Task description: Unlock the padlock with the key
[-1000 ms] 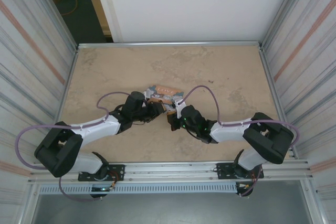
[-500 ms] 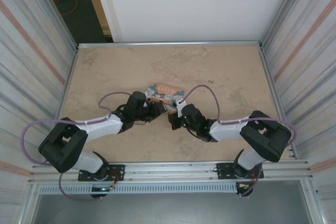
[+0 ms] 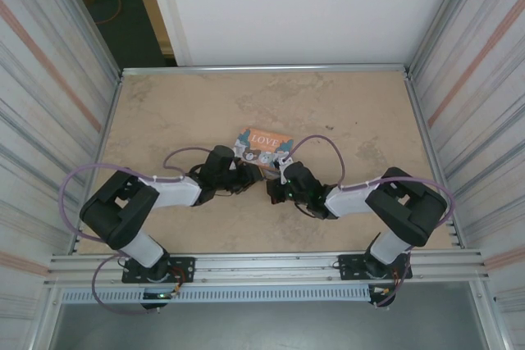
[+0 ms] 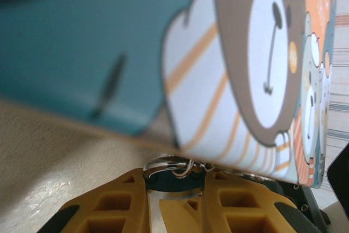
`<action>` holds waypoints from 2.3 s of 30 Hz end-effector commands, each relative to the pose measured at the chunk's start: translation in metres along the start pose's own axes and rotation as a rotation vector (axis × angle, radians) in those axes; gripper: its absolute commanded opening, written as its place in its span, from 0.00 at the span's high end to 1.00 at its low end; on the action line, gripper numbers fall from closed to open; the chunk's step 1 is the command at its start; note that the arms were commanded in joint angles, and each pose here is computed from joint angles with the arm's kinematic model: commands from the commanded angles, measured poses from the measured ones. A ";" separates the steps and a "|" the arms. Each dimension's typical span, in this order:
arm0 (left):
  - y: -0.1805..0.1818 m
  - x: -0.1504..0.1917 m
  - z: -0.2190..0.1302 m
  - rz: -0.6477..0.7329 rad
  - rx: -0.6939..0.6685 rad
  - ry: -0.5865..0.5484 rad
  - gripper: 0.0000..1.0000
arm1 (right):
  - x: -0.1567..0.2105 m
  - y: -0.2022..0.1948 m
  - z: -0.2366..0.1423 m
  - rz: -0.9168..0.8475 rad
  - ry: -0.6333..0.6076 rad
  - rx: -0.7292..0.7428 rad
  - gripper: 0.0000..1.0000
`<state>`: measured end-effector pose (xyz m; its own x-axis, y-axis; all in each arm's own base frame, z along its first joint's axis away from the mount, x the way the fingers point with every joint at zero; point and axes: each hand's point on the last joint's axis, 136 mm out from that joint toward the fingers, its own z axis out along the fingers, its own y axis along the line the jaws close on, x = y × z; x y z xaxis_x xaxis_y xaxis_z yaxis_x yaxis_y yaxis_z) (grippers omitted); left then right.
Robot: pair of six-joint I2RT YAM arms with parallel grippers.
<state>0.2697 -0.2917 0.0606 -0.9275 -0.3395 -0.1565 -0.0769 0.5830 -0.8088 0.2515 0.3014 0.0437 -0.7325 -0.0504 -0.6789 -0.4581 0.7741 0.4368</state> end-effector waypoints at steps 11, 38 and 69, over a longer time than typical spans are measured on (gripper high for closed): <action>-0.008 0.003 -0.020 0.022 0.057 0.024 0.57 | -0.004 -0.004 0.007 0.122 0.068 -0.018 1.00; 0.010 -0.011 -0.093 -0.046 0.228 -0.174 0.43 | -0.002 0.036 0.013 0.516 0.170 -0.172 1.00; 0.016 -0.022 -0.036 -0.187 0.356 -0.092 0.57 | -0.008 0.054 0.015 0.552 0.170 -0.203 1.00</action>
<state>0.2689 -0.2393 0.0535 -0.8656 -0.5006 -0.0104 -0.1517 0.2820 -0.9473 0.2435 0.3421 0.0585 -0.9406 0.2185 -0.2598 -0.0784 0.6049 0.7924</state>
